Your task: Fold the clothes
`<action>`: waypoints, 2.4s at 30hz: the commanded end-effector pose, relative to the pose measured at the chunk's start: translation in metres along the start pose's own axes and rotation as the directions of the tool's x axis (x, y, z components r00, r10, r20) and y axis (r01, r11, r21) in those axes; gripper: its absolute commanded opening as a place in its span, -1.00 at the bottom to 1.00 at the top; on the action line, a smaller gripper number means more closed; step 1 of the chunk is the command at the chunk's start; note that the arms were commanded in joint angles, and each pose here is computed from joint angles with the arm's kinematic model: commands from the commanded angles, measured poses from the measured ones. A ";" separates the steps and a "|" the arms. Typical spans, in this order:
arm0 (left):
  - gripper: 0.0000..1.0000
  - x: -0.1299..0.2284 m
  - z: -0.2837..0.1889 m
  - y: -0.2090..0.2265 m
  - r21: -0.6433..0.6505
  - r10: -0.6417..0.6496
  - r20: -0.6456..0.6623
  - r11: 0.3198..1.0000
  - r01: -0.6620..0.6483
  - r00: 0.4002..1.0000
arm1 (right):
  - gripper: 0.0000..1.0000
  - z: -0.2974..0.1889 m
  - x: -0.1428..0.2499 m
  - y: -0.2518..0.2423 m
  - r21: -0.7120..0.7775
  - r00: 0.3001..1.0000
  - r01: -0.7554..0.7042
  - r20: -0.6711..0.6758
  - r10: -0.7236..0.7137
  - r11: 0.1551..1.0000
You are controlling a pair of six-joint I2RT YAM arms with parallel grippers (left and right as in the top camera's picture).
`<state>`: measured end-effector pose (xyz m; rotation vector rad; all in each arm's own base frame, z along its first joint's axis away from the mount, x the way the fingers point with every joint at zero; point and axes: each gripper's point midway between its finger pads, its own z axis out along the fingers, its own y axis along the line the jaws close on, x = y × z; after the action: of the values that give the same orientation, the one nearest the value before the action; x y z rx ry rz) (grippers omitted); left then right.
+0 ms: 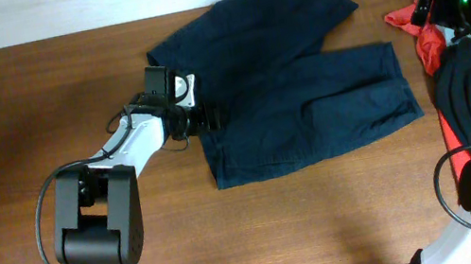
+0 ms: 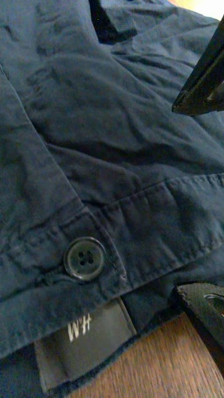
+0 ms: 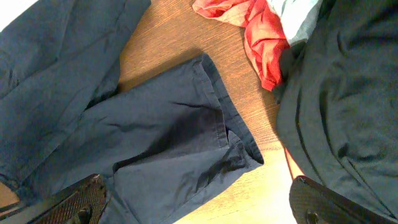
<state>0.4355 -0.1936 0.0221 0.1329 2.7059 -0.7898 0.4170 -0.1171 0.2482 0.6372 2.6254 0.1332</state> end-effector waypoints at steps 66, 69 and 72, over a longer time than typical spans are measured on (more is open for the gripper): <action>-0.42 -0.007 -0.053 0.023 -0.141 -0.036 0.003 0.989 0.036 0.999 | 0.97 0.000 -0.001 -0.002 0.009 1.000 0.009 0.003 -0.009 1.000; -0.36 -0.007 -0.054 0.027 -0.162 -0.036 0.007 0.986 0.036 0.999 | 0.97 0.000 -0.001 -0.002 0.009 1.000 0.009 0.003 -0.009 1.000; -0.16 -0.011 -0.053 0.027 -0.162 -0.029 0.020 0.986 0.032 0.999 | 0.97 0.000 -0.001 -0.002 0.009 1.000 0.009 0.003 -0.009 1.000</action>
<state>0.4290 -0.1454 0.0481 0.0215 2.7792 -0.6116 0.4169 -0.1173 0.2482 0.6377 2.6253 0.1330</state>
